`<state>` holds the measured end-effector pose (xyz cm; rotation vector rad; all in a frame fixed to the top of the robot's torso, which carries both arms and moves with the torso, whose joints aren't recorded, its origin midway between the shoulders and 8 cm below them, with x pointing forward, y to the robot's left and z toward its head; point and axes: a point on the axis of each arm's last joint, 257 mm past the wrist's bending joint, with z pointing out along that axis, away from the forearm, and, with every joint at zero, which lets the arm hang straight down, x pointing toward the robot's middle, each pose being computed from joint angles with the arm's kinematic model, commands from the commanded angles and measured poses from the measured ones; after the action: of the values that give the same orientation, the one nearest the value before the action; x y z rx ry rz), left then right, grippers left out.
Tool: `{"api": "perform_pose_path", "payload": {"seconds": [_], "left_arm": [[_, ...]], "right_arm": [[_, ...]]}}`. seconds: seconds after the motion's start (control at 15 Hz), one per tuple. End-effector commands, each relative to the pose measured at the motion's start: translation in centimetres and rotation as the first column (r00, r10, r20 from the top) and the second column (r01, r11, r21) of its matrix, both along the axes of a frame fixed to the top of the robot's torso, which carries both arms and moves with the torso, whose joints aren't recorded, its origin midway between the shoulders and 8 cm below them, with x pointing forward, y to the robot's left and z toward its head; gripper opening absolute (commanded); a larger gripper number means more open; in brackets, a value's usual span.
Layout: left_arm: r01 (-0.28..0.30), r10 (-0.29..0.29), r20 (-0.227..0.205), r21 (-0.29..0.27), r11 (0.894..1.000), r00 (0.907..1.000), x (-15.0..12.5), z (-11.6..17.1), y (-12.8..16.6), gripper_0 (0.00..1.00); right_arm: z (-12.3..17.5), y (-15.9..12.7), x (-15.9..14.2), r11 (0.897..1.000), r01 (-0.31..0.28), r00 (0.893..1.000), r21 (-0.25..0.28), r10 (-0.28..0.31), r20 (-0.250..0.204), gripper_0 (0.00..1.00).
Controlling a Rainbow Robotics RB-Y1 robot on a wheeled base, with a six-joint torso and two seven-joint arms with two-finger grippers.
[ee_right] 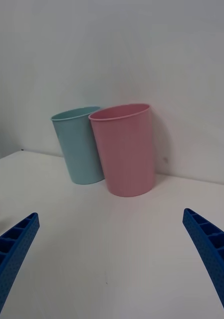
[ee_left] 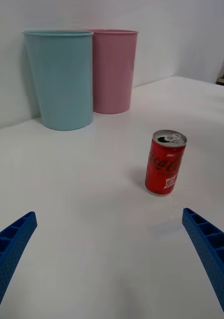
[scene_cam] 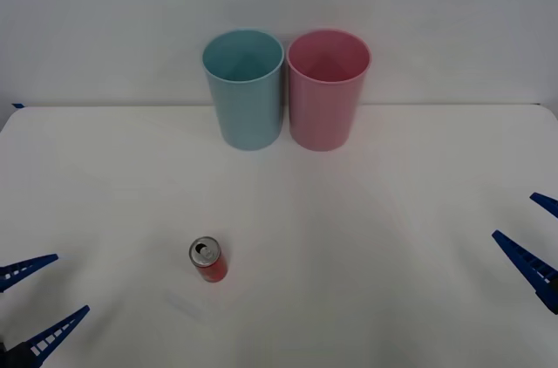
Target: Grasp the object on the table and drop it into the matching bin: aluminum can to the light blue bin, PET bottle to the pink bin.
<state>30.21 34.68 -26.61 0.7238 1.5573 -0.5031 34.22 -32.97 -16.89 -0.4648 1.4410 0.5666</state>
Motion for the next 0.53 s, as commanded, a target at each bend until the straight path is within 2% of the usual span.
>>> {"api": "perform_pose_path", "payload": {"seconds": [0.07, 0.4, 0.53], "left_arm": [[0.017, -0.017, -0.017, -0.009, 1.000, 0.9997, -0.2, -0.9, -0.8, 1.00], [0.059, -0.061, -0.051, -0.041, 0.997, 0.9968, 0.2, -2.5, -3.2, 1.00], [0.076, -0.078, -0.048, -0.055, 0.996, 0.9958, 0.7, -2.7, -4.2, 1.00]], "right_arm": [[0.0, 0.0, 0.0, 1.000, 0.000, 1.000, 0.000, 0.000, 0.000, 1.00], [0.0, 0.0, 0.0, 1.000, 0.000, 1.000, 0.000, 0.000, 0.000, 1.00], [0.0, 0.0, 0.0, 1.000, 0.000, 1.000, 0.000, 0.000, 0.000, 1.00]]}}
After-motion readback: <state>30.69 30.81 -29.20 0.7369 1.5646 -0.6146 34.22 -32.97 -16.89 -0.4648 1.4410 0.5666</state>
